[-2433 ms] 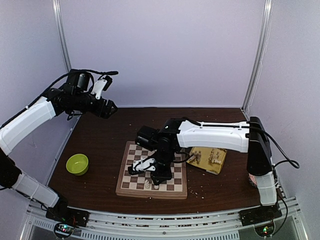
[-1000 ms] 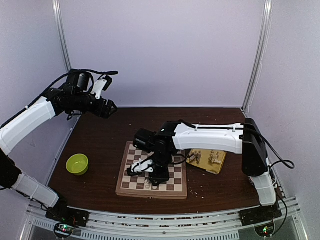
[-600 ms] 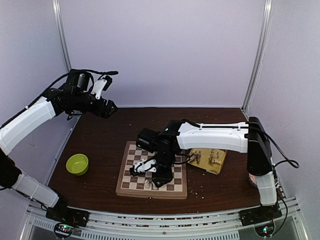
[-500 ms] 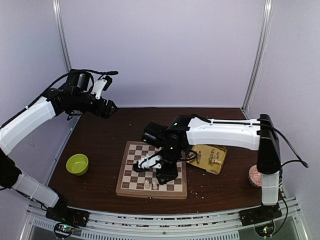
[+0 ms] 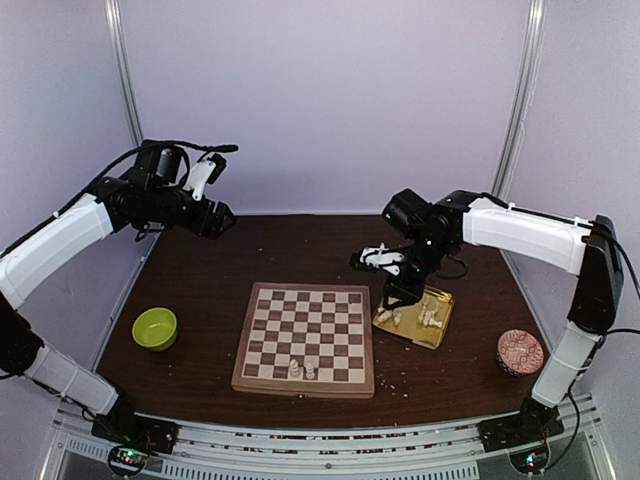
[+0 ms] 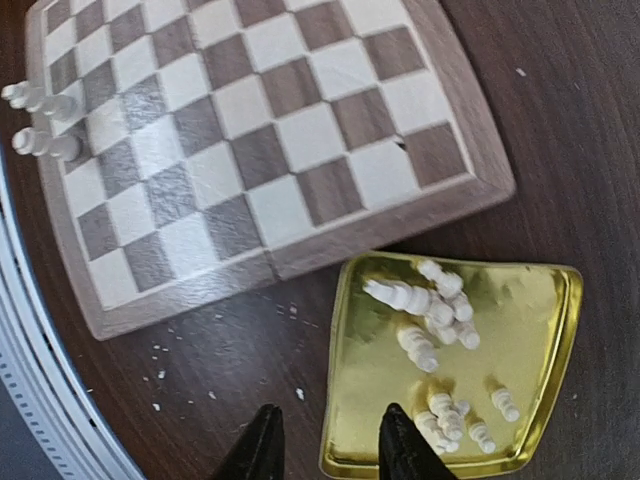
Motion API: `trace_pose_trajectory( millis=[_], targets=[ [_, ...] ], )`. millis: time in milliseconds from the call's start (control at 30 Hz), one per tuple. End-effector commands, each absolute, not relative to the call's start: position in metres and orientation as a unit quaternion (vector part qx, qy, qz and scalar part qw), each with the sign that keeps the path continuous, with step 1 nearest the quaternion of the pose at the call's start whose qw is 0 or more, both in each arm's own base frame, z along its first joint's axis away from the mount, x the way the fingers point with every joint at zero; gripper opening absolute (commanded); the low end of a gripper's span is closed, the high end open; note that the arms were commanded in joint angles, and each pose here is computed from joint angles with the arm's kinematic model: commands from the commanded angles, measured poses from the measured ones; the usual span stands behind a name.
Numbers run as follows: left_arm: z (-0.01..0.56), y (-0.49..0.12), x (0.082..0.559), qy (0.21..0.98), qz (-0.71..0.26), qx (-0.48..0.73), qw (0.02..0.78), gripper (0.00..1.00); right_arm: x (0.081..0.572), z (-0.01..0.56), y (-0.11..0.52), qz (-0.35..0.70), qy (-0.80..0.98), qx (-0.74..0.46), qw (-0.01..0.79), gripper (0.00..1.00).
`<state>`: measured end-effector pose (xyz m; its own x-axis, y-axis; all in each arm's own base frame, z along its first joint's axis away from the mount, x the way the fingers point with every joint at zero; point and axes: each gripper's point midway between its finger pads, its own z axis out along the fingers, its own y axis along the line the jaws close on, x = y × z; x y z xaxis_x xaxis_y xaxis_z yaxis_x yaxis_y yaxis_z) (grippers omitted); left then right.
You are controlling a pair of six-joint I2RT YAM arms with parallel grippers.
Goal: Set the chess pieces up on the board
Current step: Pick up the bishop from the storage box.
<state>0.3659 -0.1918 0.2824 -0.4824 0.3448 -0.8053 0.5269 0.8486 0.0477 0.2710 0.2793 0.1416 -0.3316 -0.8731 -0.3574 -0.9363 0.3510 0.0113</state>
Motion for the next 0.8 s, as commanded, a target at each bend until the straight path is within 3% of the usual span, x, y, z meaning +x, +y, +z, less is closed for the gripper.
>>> trace_pose_trajectory(
  millis=[0, 333, 767],
  targets=[
    [0.277, -0.197, 0.369, 0.854, -0.112, 0.262, 0.436, 0.8, 0.313, 0.125, 0.248, 0.06, 0.854, -0.494, 0.154, 0.31],
    [0.27, -0.199, 0.372, 0.858, -0.114, 0.263, 0.426, 0.79, 0.324, 0.078, 0.237, 0.055, 0.873, -0.474, 0.099, 0.31],
    [0.268, -0.2, 0.372, 0.859, -0.115, 0.265, 0.423, 0.79, 0.334, 0.06, 0.241, 0.049, 0.881, -0.465, 0.076, 0.28]
  ],
)
